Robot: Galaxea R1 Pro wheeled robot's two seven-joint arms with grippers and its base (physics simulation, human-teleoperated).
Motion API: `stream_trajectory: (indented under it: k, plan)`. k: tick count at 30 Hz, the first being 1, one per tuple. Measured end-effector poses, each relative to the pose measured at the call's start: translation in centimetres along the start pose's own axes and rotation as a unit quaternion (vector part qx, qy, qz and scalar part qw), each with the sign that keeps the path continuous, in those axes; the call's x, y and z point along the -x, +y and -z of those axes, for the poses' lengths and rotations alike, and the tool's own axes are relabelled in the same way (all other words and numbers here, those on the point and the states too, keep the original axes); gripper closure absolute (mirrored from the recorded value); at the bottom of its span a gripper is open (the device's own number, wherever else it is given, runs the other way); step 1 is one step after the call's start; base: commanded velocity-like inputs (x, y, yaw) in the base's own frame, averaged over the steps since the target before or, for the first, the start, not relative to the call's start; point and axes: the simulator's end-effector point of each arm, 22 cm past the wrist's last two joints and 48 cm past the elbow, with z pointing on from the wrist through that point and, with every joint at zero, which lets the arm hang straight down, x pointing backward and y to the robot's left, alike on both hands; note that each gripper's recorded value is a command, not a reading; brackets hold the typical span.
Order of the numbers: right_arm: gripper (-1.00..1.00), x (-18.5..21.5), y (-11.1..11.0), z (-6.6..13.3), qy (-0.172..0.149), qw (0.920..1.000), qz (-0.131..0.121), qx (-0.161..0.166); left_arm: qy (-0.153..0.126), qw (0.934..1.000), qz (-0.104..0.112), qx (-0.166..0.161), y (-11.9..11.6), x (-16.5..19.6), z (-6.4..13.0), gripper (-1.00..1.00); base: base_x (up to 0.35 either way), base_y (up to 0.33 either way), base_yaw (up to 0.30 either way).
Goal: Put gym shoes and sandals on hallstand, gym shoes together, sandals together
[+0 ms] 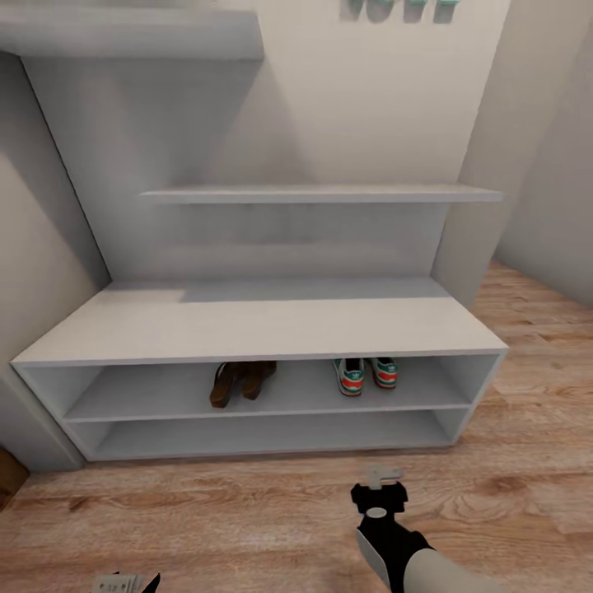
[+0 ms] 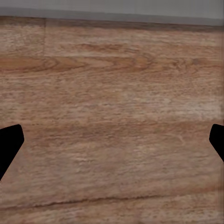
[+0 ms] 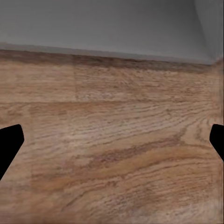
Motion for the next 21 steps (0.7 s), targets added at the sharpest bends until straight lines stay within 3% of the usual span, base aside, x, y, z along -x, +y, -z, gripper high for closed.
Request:
stream_trajectory:
  k: [9, 10, 17, 18, 21]
  plan:
    - [-1.00, 1.0, -2.5, 0.3, -0.030, 0.9995, 0.008, 0.007, 0.000, 1.0000, 0.001, 0.001, -0.2, 1.8, 0.9, -1.00, 0.000, 0.000, 0.000]
    - [-1.00, -0.5, -3.3, 0.3, -0.050, 0.9982, 0.003, 0.033, 0.001, 1.0000, 0.002, 0.002, -0.1, 2.0, 1.0, -1.00, 0.000, 0.000, 0.000]
    - [-1.00, -2.3, -6.8, 1.1, -0.065, 0.9972, 0.012, 0.036, 0.001, 1.0000, 0.002, 0.005, 0.0, 3.5, 1.9, -1.00, 0.000, 0.000, 0.000]
    - [-1.00, -4.2, -7.9, 1.6, -0.066, 0.9969, 0.012, 0.040, 0.000, 0.9999, 0.004, 0.012, 0.4, 3.7, 2.0, -1.00, 0.000, 0.000, 0.000]
    - [-1.00, -6.4, -7.9, 3.1, -0.075, 0.9954, 0.015, 0.058, -0.003, 0.9992, 0.008, 0.039, 1.5, 4.3, 2.4, -1.00, 0.000, 0.000, 0.000]
